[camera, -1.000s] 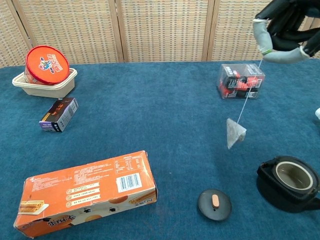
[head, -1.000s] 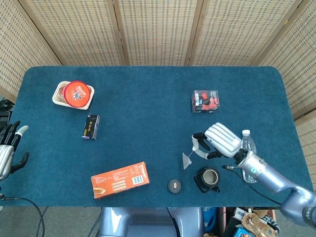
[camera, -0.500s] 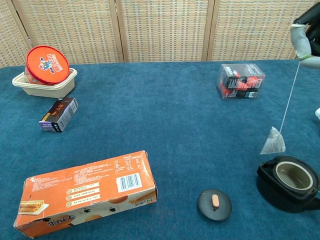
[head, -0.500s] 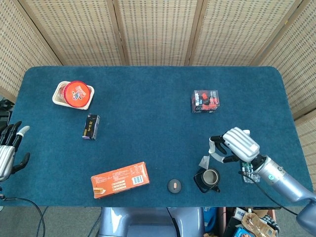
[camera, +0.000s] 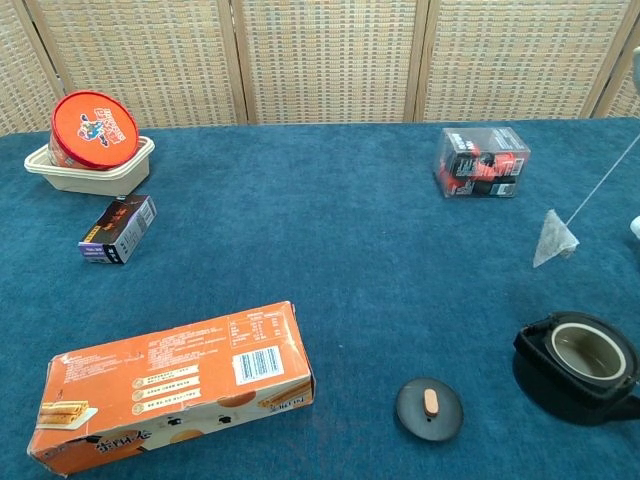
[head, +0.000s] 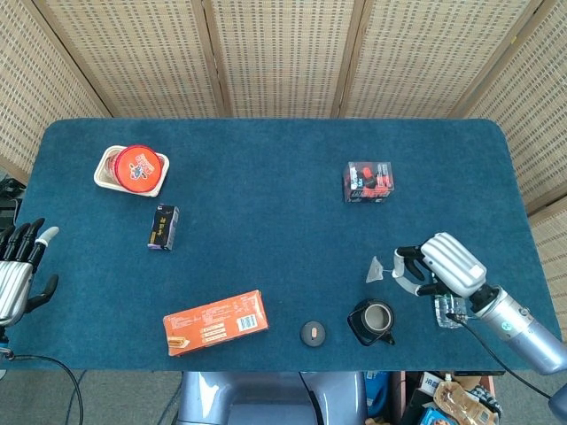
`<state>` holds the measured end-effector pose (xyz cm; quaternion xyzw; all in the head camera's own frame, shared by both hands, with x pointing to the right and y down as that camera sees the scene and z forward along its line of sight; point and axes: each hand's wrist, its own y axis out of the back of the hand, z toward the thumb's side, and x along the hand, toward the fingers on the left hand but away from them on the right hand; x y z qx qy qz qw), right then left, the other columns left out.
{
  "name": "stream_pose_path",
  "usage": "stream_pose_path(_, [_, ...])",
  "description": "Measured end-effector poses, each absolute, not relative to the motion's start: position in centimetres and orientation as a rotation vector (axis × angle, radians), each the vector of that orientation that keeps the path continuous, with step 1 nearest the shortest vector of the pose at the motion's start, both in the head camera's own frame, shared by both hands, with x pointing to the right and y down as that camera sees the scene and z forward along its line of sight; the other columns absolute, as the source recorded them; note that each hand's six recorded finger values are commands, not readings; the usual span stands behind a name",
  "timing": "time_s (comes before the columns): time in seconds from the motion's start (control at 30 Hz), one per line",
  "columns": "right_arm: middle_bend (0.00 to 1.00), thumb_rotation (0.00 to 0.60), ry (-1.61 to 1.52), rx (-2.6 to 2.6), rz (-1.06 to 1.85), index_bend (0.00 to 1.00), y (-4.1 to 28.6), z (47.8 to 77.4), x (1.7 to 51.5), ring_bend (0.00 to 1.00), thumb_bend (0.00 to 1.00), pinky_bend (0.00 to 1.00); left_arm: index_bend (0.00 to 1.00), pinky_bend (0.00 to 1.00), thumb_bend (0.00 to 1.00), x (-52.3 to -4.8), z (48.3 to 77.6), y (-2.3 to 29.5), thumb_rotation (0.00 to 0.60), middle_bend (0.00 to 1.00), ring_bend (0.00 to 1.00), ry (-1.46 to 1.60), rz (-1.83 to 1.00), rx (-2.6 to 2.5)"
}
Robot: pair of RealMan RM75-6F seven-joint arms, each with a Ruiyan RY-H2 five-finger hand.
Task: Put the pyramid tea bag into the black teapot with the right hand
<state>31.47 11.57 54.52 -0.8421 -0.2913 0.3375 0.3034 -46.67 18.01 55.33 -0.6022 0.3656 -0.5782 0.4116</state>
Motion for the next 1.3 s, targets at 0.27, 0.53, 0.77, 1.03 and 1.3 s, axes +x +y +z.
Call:
stream_pose_path(0.27, [0.89, 0.600, -0.770, -2.243, 0.896, 0.73, 12.3, 54.5, 32.1, 0.94, 0.82, 1.00, 0.09, 0.00, 0.44, -46.5, 55.4, 18.0, 0.600, 0.00, 0.00, 0.916, -1.457, -1.515])
stream_pose_path(0.53, [0.89, 0.600, -0.804, -2.245, 0.909, 0.73, 13.0, 54.5, 33.2, 0.94, 0.83, 1.00, 0.09, 0.00, 0.44, -46.3, 55.4, 18.2, 0.600, 0.00, 0.00, 0.911, -1.457, -1.522])
stream_pose_path(0.77, [0.89, 0.600, -0.819, -2.259, 0.920, 0.74, 14.1, 54.9, 33.9, 0.94, 0.83, 1.00, 0.09, 0.00, 0.44, -46.3, 55.6, 18.4, 0.600, 0.00, 0.00, 0.908, -1.464, -1.526])
stream_pose_path(1.03, [0.89, 0.600, -0.827, -2.250, 0.911, 0.74, 14.2, 54.4, 34.2, 0.94, 0.83, 1.00, 0.09, 0.00, 0.44, -46.3, 55.6, 18.4, 0.600, 0.00, 0.00, 0.908, -1.467, -1.524])
stream_pose_path(1.3, [0.89, 0.600, -0.839, -2.245, 0.922, 0.74, 14.6, 54.2, 34.8, 0.94, 0.84, 1.00, 0.09, 0.00, 0.44, -46.0, 55.6, 18.4, 0.600, 0.00, 0.00, 0.902, -1.462, -1.529])
